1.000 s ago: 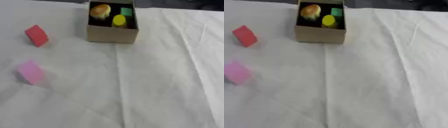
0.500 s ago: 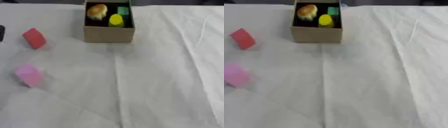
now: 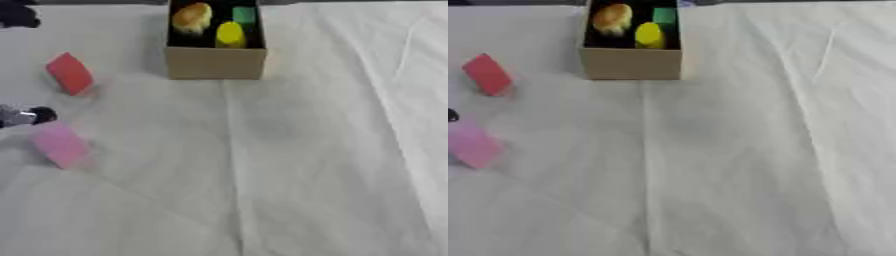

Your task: Pick up objects on the table and place them in the box.

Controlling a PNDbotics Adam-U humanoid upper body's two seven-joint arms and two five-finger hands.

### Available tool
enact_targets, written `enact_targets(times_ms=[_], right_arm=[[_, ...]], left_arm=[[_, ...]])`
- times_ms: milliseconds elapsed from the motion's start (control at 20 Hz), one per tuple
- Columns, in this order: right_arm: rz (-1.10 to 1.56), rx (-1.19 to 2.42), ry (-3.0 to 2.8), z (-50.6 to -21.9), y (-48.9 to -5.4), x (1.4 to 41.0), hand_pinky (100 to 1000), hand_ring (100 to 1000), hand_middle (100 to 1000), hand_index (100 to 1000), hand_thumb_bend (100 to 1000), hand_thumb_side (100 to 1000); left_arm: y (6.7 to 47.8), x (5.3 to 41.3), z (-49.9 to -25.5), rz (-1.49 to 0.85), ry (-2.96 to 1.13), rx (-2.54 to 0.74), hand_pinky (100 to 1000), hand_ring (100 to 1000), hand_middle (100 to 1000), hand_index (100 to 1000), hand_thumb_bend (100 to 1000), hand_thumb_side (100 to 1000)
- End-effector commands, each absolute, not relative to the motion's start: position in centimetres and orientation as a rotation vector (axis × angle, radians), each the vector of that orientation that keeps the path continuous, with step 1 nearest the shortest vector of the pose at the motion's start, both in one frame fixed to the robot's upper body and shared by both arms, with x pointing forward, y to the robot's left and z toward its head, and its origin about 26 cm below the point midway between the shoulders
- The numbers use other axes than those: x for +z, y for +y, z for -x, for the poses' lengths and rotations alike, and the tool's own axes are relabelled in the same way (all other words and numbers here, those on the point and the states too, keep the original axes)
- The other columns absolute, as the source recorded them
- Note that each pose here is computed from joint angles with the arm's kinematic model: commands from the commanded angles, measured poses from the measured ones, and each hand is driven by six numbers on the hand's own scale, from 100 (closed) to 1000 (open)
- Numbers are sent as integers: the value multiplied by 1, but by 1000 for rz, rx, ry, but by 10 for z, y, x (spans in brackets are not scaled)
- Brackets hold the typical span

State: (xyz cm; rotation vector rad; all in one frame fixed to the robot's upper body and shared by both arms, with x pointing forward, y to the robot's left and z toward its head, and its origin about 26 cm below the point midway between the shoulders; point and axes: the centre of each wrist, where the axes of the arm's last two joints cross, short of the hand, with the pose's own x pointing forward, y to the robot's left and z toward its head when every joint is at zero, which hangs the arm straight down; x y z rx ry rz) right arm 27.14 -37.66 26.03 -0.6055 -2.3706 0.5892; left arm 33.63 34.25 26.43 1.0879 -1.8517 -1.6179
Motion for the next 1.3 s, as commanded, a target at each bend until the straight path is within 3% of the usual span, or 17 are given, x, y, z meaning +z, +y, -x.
enact_targets(times_ms=[50, 400, 850, 1300], right_arm=[[606, 537, -2426, -264, -381, 260, 749, 688, 656, 789, 100, 665], [604, 437, -2483, -263, -377, 238, 749, 683, 652, 785, 100, 670], [669, 346, -2480, -266, -366, 224, 747, 676, 643, 780, 100, 680], [675, 319, -2476, -267, -363, 220, 746, 672, 639, 777, 100, 683]], left_arm=[[356, 280, -334, -1160, -1723, -1783, 948, 911, 842, 888, 715, 203], [357, 274, -352, -1138, -1585, -1982, 946, 907, 843, 892, 655, 100], [366, 270, -366, -1093, -1381, -2183, 936, 895, 842, 885, 567, 100], [361, 271, -369, -951, -1330, -2223, 936, 889, 834, 886, 575, 100]])
